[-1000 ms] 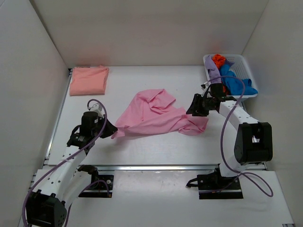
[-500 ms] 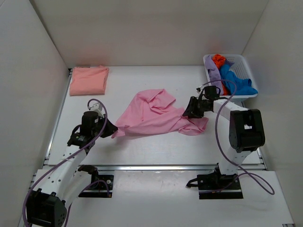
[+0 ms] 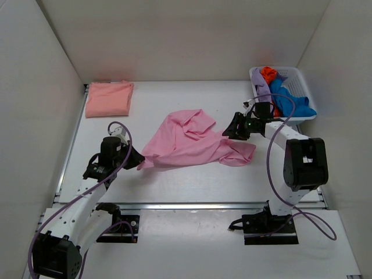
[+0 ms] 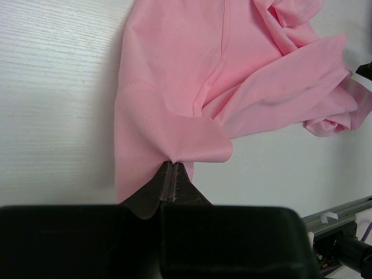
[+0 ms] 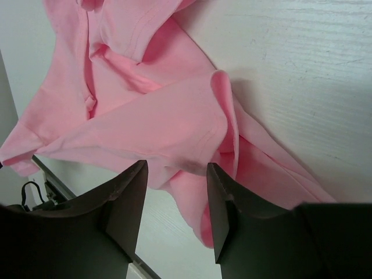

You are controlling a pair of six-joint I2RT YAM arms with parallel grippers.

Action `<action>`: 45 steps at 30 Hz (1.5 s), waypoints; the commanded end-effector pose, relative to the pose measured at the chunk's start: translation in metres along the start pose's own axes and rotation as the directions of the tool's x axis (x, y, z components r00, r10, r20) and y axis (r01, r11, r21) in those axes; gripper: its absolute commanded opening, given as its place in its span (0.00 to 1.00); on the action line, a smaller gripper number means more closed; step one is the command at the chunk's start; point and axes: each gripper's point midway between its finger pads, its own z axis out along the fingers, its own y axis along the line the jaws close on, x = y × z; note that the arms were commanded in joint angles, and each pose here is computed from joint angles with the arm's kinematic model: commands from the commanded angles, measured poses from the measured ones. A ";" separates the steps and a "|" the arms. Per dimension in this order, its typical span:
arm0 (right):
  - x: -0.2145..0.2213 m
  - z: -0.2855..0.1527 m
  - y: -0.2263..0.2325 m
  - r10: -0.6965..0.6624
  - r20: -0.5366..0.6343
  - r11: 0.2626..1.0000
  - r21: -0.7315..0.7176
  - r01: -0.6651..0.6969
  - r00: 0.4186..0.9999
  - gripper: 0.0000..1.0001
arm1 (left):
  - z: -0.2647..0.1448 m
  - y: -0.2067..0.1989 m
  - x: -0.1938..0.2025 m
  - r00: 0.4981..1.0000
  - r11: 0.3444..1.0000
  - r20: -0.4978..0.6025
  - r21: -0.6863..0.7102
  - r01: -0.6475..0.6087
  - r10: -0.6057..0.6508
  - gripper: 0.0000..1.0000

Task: Fold and stack the t-shirts
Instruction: Flatten out the tshirt

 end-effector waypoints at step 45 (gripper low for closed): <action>-0.115 -0.133 0.134 -0.172 0.365 0.973 -0.085 0.217 0.915 0.00 | -0.065 -0.096 -0.182 0.929 0.986 0.368 0.159 -0.040 -0.021 0.00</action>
